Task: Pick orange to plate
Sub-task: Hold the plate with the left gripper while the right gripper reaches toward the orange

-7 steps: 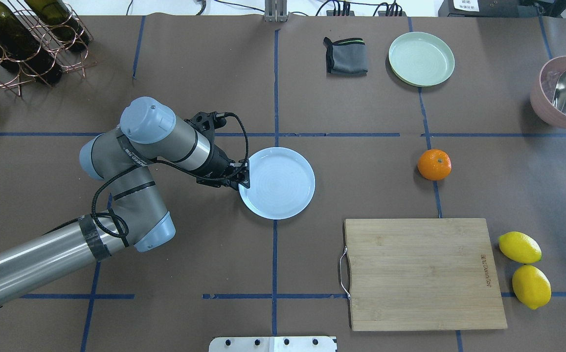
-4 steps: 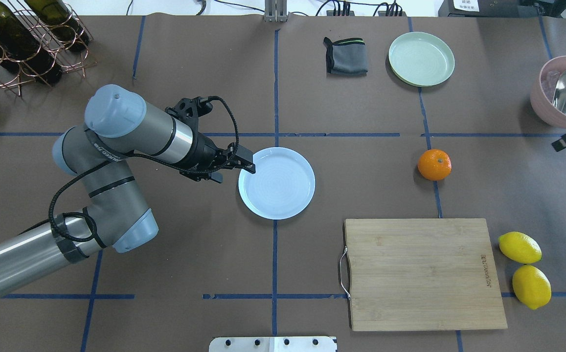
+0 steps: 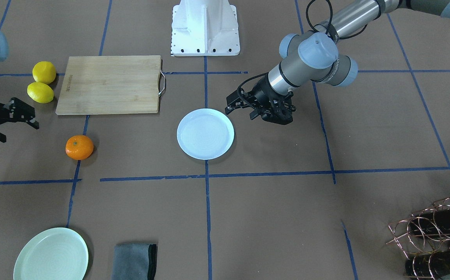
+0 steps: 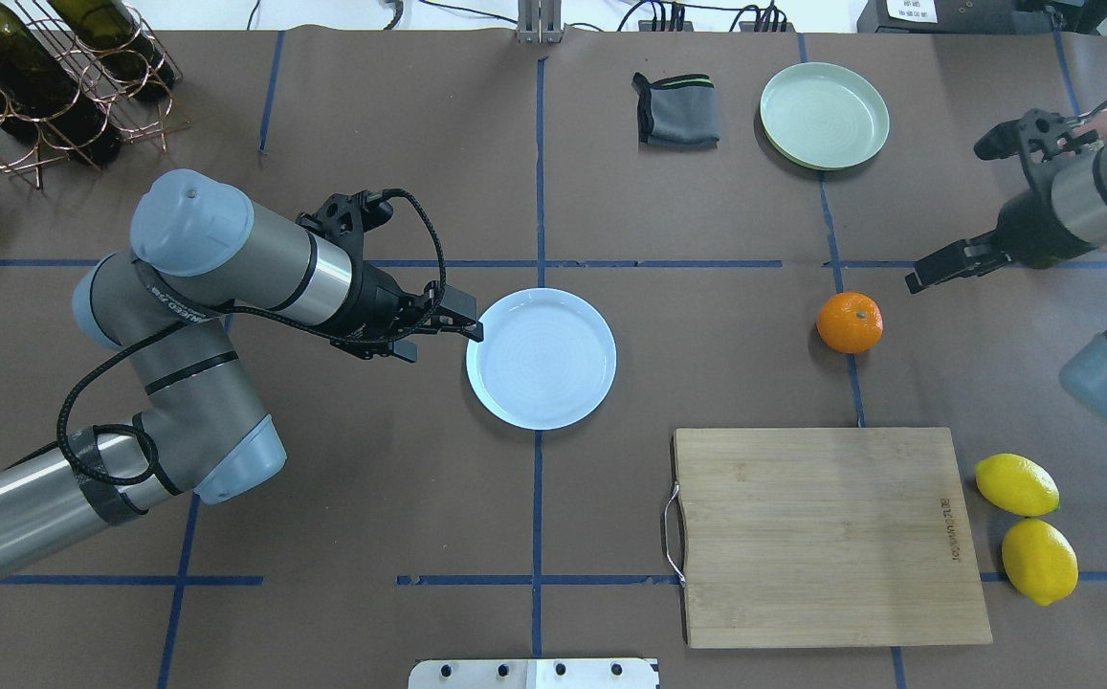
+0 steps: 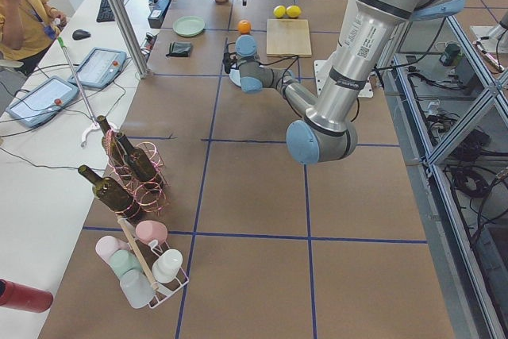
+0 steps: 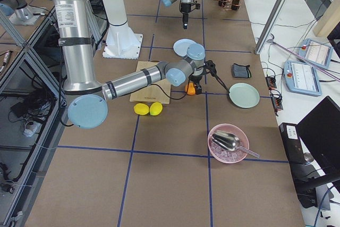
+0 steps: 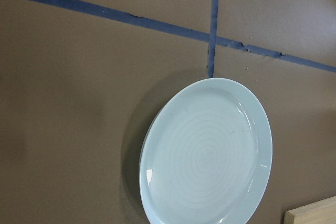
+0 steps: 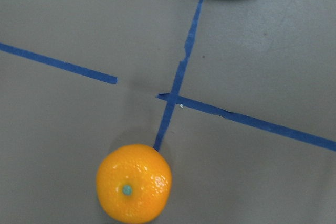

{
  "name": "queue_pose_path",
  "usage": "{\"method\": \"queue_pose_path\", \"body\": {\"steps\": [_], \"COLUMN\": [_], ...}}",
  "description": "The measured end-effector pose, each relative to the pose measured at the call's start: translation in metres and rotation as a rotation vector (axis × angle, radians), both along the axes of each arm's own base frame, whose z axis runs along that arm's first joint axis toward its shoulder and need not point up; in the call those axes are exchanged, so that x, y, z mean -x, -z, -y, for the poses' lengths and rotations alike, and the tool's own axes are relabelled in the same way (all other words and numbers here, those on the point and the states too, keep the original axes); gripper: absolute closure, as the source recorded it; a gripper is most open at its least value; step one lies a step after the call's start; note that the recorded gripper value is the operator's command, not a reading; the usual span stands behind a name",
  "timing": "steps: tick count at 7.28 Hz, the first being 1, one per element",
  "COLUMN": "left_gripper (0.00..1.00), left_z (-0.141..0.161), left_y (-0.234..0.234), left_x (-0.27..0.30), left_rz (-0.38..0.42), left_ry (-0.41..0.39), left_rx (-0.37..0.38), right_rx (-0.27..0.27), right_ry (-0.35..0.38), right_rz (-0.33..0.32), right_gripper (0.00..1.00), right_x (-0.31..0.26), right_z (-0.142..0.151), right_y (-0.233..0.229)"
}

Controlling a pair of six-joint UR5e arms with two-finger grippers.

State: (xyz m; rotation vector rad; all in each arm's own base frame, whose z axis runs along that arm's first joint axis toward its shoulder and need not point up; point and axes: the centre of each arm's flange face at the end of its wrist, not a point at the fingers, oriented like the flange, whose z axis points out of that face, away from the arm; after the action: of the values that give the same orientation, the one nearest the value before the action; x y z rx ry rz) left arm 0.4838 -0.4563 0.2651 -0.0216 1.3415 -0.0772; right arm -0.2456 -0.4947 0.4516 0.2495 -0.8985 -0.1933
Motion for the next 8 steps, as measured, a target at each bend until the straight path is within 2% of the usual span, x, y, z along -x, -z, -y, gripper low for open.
{"method": "queue_pose_path", "body": {"steps": [2, 4, 6, 8], "left_gripper": [0.00, 0.00, 0.00, 0.00], "left_z": [-0.001, -0.001, -0.001, -0.001], "left_y": [0.000, 0.000, 0.000, 0.001], "left_x": [0.000, -0.001, -0.001, 0.000], "left_rz": [0.000, 0.000, 0.000, -0.002], "left_ry": [0.000, 0.000, 0.000, 0.001], "left_rx": [0.008, 0.009, 0.010, 0.011], "right_rx": [0.013, 0.017, 0.027, 0.040], "right_ry": [-0.057, -0.080, -0.125, -0.134], "right_rz": [-0.027, -0.050, -0.072, -0.084], "right_gripper": [0.00, 0.00, 0.00, 0.00], "right_x": [0.041, 0.063, 0.080, 0.090], "right_z": [-0.015, -0.025, -0.028, -0.026], "right_y": [0.000, -0.002, -0.004, -0.009]}}
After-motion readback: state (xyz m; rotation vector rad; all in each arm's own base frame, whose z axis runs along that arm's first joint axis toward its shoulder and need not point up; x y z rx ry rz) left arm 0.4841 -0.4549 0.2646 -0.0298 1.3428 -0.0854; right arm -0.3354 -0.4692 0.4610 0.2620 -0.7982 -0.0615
